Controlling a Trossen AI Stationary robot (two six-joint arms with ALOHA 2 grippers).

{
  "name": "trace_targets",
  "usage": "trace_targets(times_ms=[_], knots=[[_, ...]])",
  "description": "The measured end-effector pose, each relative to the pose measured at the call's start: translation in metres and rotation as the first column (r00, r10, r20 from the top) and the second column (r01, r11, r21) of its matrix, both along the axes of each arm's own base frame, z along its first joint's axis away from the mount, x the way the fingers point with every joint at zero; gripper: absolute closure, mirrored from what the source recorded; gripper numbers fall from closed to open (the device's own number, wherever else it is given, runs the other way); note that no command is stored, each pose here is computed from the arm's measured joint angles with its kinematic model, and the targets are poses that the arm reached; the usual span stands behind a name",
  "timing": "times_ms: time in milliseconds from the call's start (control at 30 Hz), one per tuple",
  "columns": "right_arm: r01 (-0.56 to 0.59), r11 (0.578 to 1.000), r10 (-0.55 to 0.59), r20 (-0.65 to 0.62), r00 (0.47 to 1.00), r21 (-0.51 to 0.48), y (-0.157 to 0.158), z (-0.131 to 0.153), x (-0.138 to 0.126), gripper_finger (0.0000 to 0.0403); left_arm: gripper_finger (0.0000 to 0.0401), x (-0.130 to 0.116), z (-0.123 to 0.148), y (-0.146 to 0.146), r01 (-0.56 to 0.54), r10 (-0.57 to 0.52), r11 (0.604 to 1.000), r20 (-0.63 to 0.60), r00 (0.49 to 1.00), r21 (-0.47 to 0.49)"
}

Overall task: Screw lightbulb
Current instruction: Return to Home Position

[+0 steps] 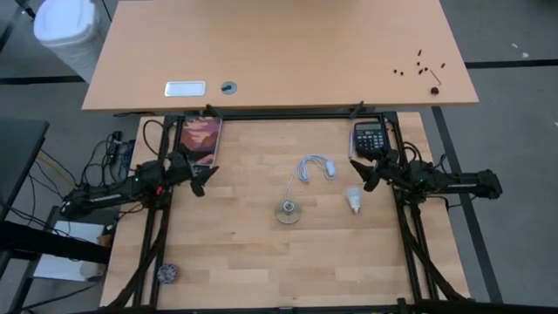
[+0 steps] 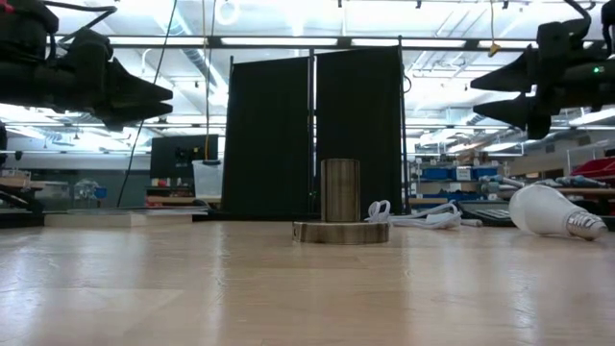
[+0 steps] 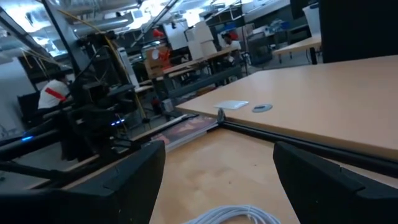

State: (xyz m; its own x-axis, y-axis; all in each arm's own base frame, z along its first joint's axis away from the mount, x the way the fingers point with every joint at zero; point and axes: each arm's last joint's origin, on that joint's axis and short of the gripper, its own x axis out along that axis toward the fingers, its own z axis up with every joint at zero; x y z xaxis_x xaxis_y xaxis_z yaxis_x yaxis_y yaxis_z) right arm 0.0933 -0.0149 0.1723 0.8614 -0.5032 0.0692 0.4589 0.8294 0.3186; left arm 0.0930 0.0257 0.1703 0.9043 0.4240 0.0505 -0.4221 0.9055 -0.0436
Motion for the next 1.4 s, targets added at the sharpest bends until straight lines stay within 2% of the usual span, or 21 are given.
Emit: trace_targets(times_ms=[1400], knots=[[-0.016, 1.000, 0.016, 0.001, 1.000, 0.000, 0.0015, 0.0001, 0.0003, 0.0093, 0.0096, 0.0000, 0.0013, -0.0001, 0.001, -0.001, 1.000, 0.015, 1.000, 0.003]])
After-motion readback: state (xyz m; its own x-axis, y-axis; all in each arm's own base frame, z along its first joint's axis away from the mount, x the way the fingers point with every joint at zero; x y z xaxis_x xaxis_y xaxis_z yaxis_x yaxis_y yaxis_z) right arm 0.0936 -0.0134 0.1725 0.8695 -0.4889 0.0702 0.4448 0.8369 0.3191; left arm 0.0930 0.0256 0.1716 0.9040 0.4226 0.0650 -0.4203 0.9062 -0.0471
